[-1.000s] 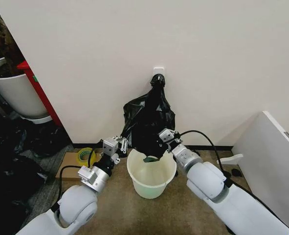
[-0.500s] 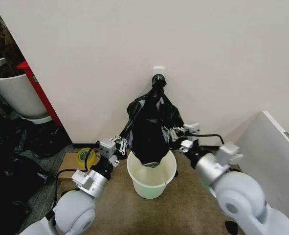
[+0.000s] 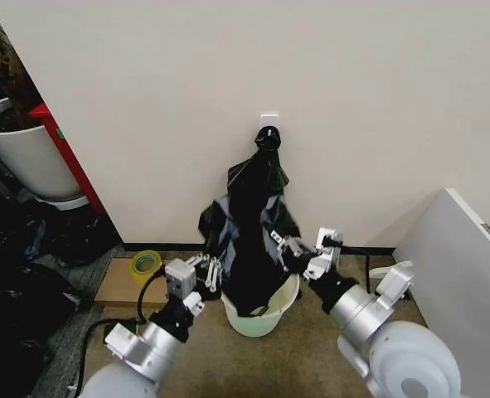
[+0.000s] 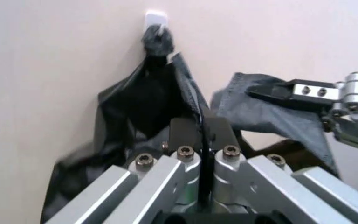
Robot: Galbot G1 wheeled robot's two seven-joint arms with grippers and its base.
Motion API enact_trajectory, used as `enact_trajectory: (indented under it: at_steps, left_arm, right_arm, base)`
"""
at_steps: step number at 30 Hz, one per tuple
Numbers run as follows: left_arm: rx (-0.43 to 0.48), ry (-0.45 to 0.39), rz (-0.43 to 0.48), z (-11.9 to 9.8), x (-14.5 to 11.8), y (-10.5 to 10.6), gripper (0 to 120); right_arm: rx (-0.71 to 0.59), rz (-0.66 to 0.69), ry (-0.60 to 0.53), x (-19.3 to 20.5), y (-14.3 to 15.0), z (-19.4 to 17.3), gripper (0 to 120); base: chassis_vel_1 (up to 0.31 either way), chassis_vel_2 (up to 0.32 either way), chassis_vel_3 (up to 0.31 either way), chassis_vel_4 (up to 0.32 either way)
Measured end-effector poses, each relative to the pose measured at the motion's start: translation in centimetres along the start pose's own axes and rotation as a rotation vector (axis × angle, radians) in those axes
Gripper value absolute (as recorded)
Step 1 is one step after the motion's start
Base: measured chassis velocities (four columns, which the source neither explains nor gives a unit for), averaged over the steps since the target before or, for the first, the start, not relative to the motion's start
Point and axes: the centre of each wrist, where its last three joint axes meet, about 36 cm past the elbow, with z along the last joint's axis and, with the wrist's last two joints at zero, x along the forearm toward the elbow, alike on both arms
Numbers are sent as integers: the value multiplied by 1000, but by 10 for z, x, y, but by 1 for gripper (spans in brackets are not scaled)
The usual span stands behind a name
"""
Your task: Place the garbage bag over the trash bin.
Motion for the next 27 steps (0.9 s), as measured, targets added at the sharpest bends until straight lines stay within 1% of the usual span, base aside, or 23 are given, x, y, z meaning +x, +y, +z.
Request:
enact_trajectory:
  at_steps: [1, 3, 4, 7, 8, 9, 12, 14, 15, 18, 19, 20, 22, 24, 25, 27]
  left_arm:
    - [2, 2, -4, 2, 0, 0, 0]
    - [10, 10, -21, 13, -3, 2, 0]
    - [10, 10, -21, 13, -3, 2, 0]
    - [8, 12, -29, 23, -10, 6, 0]
    - [2, 17, -34, 30, -14, 10, 0]
    - [2, 17, -34, 30, -14, 10, 0]
    - [-9, 20, -51, 45, -26, 18, 0]
    - [-10, 18, -52, 46, -28, 18, 0]
    - [-14, 11, -52, 47, -32, 20, 0]
    - [-24, -16, -41, 44, -46, 25, 0]
    - [-24, -16, -41, 44, -46, 25, 0]
    - [-25, -25, -37, 41, -51, 27, 0]
    - [-29, -56, -19, 31, -69, 35, 0]
    - [-30, -65, -14, 28, -74, 37, 0]
    - [-31, -87, 1, 22, -87, 42, 0]
    - [-34, -108, 16, 17, -103, 46, 0]
  right_arm:
    - [-2, 1, 0, -1, 0, 1, 0]
    - [-6, 18, -3, -6, -5, 7, 0]
    - [-6, 18, -3, -6, -5, 7, 0]
    - [-4, 26, -16, -9, -10, 7, 0]
    - [-4, 34, -24, -11, -15, 9, 0]
    - [-4, 34, -24, -11, -15, 9, 0]
    - [0, 53, -35, -25, -32, 20, 0]
    - [-1, 51, -38, -28, -34, 22, 0]
    - [1, 46, -46, -36, -37, 23, 0]
    - [10, 12, -81, -49, -40, 19, 0]
    - [10, 12, -81, -49, -40, 19, 0]
    - [16, -1, -92, -51, -40, 16, 0]
    - [37, -41, -130, -59, -39, 5, 0]
    - [42, -49, -139, -60, -39, 2, 0]
    - [50, -64, -165, -63, -40, -8, 0]
    - [55, -74, -189, -66, -41, -17, 0]
  base:
    - [0, 0, 0, 0]
    - [0, 0, 0, 0]
    - [0, 0, 0, 0]
    - [0, 0, 0, 0]
    - [0, 0, 0, 0]
    - [0, 0, 0, 0]
    - [0, 0, 0, 0]
    - [0, 0, 0, 0]
    - [0, 0, 0, 0]
    - [0, 0, 0, 0]
    - [0, 0, 0, 0]
    - [0, 0, 0, 0]
    - [0, 0, 0, 0]
    - [0, 0, 0, 0]
    - [0, 0, 0, 0]
    - [0, 0, 0, 0]
